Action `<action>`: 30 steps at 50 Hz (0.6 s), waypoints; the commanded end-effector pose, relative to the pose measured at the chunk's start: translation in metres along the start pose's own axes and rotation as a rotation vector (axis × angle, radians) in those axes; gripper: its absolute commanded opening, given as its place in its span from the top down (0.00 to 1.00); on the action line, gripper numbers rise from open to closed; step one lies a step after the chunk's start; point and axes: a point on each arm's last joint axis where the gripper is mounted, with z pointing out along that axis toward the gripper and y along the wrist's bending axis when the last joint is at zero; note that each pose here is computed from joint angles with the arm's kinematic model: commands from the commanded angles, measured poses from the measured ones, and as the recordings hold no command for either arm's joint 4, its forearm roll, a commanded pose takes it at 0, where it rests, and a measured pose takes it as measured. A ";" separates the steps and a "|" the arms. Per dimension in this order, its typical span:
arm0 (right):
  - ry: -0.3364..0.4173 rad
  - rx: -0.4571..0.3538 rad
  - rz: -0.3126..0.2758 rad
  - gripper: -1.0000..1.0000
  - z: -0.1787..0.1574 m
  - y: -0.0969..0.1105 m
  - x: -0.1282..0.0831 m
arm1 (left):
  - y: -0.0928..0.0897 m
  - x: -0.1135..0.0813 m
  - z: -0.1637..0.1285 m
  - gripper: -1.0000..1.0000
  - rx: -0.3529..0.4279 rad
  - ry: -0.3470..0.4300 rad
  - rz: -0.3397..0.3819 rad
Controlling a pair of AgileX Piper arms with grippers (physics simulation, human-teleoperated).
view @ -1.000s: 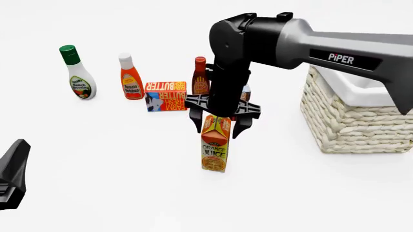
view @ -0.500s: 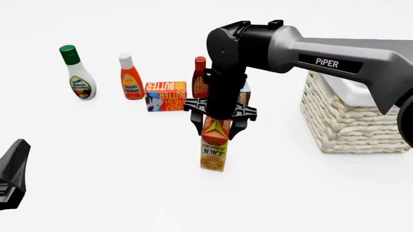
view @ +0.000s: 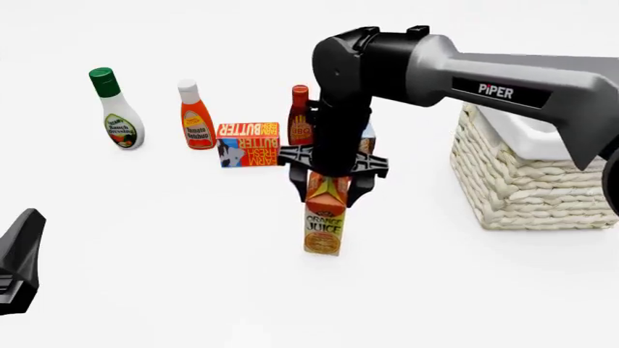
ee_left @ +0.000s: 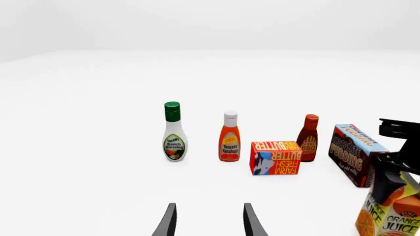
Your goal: Pick the orange juice and place it in the basket.
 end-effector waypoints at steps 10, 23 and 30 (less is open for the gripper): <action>-0.042 -0.034 -0.011 1.00 -0.028 -0.009 0.006 | 0.000 0.000 0.000 0.00 0.000 0.000 0.000; -0.087 -0.077 -0.041 1.00 -0.051 -0.010 0.009 | 0.000 0.000 0.000 0.00 0.000 0.000 0.000; -0.092 -0.077 -0.049 1.00 -0.056 -0.017 0.010 | 0.000 0.000 0.000 0.00 0.000 0.000 0.000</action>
